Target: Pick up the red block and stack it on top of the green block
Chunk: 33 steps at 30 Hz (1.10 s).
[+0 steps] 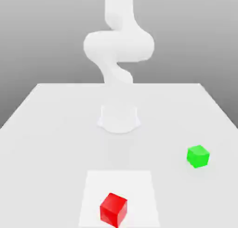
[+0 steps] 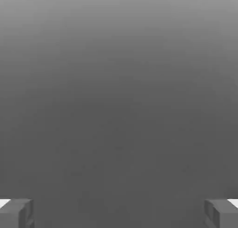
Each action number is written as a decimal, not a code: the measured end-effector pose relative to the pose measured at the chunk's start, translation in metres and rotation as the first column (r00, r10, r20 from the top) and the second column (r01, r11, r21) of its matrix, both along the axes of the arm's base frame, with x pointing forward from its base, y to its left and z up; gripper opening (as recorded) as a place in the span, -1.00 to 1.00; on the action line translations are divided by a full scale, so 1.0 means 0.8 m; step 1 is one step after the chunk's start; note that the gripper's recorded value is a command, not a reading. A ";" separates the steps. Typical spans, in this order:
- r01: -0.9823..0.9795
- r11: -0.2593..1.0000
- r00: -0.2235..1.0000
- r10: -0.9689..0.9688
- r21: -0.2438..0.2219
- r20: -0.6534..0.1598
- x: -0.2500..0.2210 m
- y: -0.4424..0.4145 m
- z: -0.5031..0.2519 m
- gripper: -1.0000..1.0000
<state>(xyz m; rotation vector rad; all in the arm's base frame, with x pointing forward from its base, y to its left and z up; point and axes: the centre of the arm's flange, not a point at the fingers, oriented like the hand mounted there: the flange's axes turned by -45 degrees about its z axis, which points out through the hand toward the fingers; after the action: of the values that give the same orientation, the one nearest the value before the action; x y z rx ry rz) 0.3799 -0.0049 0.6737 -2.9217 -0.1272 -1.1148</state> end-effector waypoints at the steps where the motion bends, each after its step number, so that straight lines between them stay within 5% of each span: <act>1: -0.039 0.999 0.999 0.039 -0.013 -0.030 0.017 -0.002 -0.021 0.00; 14: -0.499 0.862 0.818 0.434 -0.090 -0.377 0.139 0.003 -0.313 0.00; 25: -0.807 0.588 0.481 0.602 -0.053 -0.638 0.122 -0.006 -0.555 0.00; 30: -0.836 0.548 0.433 0.609 -0.043 -0.664 0.116 -0.010 -0.638 0.00; 31: -0.836 0.548 0.433 0.610 -0.041 -0.664 0.115 -0.010 -0.652 -1.00; 33: -0.836 0.548 0.432 0.610 -0.041 -0.664 0.115 -0.010 -0.652 -1.00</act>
<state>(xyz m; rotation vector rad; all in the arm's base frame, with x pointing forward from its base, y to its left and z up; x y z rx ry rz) 0.4720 -0.0127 0.1519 -2.7096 -1.5917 -0.0012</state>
